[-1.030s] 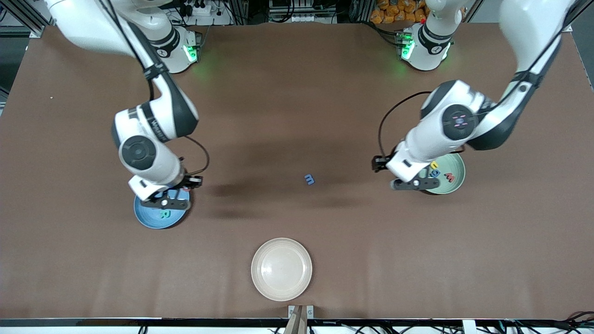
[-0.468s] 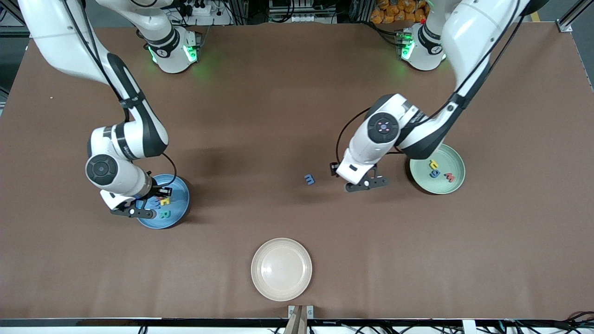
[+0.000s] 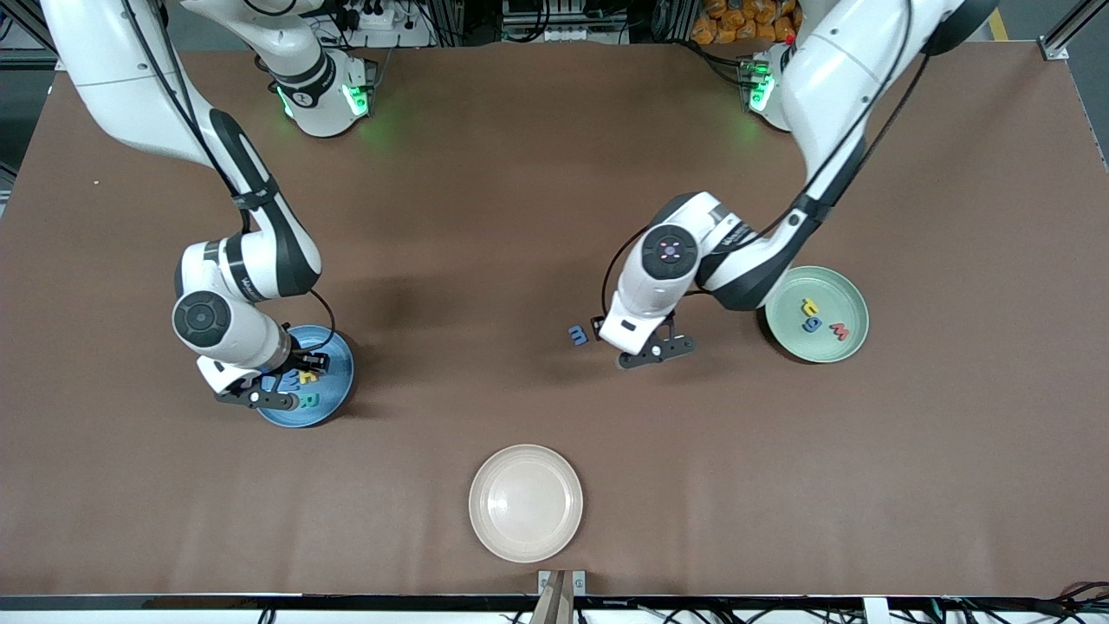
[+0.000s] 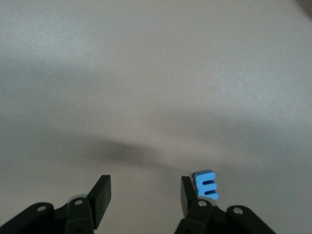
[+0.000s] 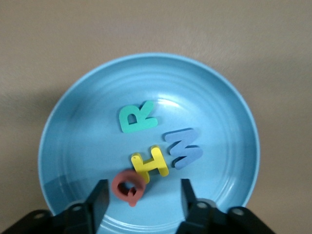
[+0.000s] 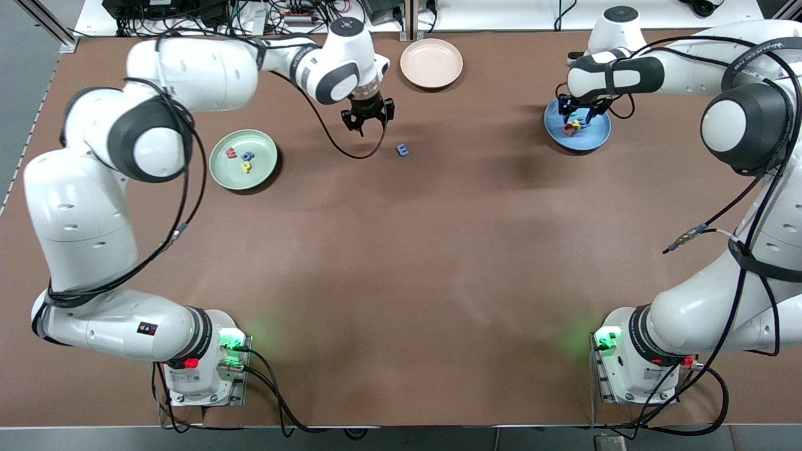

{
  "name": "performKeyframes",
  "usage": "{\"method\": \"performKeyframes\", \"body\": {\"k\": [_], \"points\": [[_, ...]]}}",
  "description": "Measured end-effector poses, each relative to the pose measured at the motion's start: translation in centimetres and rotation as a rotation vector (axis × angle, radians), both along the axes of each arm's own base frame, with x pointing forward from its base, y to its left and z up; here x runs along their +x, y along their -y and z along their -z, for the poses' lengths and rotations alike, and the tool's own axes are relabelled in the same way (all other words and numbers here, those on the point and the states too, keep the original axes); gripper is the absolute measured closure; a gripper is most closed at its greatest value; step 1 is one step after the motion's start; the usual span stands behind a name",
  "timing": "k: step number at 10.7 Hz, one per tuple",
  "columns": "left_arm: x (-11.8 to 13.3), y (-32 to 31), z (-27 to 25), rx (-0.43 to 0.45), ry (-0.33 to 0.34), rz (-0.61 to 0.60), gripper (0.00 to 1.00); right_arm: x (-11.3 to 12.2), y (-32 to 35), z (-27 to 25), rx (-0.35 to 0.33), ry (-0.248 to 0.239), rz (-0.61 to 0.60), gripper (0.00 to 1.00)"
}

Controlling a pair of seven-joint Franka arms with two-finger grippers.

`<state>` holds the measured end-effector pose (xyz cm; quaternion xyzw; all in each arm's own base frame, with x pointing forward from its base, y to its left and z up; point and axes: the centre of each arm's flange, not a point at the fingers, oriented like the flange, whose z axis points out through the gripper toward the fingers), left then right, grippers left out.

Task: Sort uppercase to blue plate, lowercase to green plate
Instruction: 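Grasp the blue E with the left gripper while the right gripper withdraws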

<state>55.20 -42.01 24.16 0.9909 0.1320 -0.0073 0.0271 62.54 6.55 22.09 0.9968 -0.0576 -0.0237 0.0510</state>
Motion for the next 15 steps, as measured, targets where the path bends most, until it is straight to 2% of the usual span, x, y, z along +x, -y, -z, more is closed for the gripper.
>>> {"method": "performKeyframes", "body": {"k": [1, 2, 3, 6, 10, 12, 15], "points": [[0.1, 0.9, 0.4, 0.002, 0.006, -0.012, 0.34, 0.1, -0.1, -1.4, -0.007, -0.004, 0.000, 0.18], [0.2, 1.6, 0.6, -0.004, 0.009, -0.024, 0.34, 0.2, -0.2, -3.3, -0.016, -0.012, 0.002, 0.04], [0.5, 2.1, 0.6, -0.012, 0.012, -0.036, 0.34, 0.2, -0.2, -5.3, -0.022, -0.011, 0.005, 0.00], [0.6, 3.7, 1.4, -0.027, 0.008, -0.074, 0.34, -0.1, -0.4, -9.8, -0.019, 0.015, 0.012, 0.00], [-0.1, 5.6, 3.0, -0.032, -0.007, -0.108, 0.34, -0.9, -1.8, -16.6, 0.012, 0.083, 0.009, 0.00], [-0.7, 6.3, 3.8, -0.029, -0.019, -0.126, 0.35, -2.0, -2.5, -20.2, 0.026, 0.099, 0.010, 0.00], [-1.8, 7.3, 4.8, -0.021, -0.033, -0.131, 0.35, -2.7, -3.0, -22.3, 0.035, 0.113, 0.008, 0.00]]}}
